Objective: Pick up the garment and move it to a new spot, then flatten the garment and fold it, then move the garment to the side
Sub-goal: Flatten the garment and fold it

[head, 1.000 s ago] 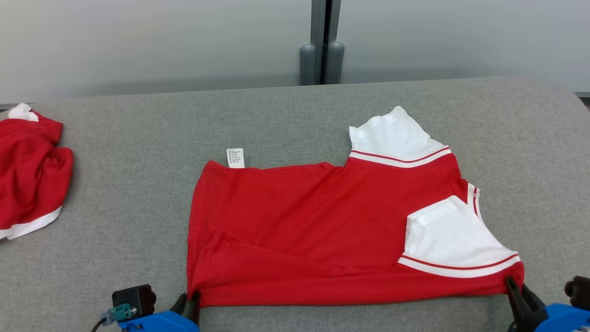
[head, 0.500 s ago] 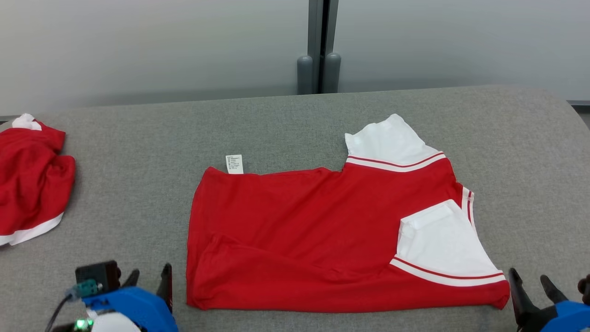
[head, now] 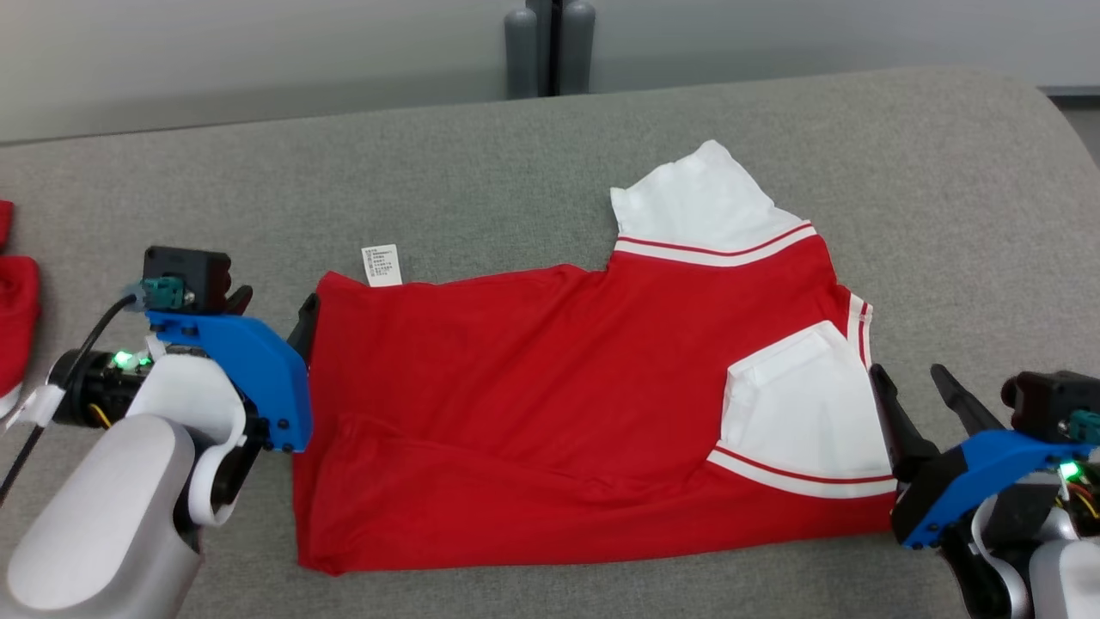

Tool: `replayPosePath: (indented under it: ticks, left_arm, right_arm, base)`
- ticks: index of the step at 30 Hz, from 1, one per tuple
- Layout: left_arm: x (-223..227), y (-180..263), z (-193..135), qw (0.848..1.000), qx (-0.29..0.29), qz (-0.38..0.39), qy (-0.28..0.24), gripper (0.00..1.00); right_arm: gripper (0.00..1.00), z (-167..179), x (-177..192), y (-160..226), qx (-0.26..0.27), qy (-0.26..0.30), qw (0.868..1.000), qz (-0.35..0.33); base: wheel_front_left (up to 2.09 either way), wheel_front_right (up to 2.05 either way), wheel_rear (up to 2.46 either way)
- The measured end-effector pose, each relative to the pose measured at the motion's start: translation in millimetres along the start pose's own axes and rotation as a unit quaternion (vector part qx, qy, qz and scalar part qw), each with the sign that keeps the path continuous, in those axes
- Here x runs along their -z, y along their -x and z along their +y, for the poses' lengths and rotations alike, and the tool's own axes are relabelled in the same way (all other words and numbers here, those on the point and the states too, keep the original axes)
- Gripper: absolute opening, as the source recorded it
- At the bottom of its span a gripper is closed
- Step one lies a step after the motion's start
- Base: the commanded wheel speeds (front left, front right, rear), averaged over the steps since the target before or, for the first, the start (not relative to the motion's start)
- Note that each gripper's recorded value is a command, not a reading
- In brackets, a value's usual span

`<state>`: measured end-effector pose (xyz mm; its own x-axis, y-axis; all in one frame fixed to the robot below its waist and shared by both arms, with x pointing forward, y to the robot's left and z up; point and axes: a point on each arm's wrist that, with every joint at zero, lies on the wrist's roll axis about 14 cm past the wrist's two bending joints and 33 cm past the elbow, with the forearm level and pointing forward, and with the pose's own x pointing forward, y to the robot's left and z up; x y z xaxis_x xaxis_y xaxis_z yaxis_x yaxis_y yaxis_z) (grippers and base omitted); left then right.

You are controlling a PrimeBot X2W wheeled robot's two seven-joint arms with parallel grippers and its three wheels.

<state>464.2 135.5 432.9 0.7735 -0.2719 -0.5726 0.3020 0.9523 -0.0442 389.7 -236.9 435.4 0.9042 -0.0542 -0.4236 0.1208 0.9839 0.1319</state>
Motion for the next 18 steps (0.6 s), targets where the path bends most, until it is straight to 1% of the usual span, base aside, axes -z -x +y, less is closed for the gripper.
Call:
replayPosePath:
  ticks: [4, 8, 18]
  left_arm:
    - [7, -29, -2, 0.999, 0.01, 0.035, -0.026, 1.0]
    - [18, -51, -1, 0.997, 0.016, 0.067, -0.042, 1.0]
    - [36, -82, -4, 0.991, 0.029, 0.109, -0.066, 1.0]
  right_arm:
    - [1.0, 7, -2, -17, -0.012, 0.015, 1.0, 0.007]
    - [1.0, 9, 0, -31, -0.02, 0.027, 0.999, 0.016]
    - [1.0, 8, 4, -50, -0.026, 0.042, 0.998, 0.026]
  base:
    - [0.0, 0.0, 0.0]
    - [0.0, 0.0, 0.0]
    - [0.0, 0.0, 0.0]
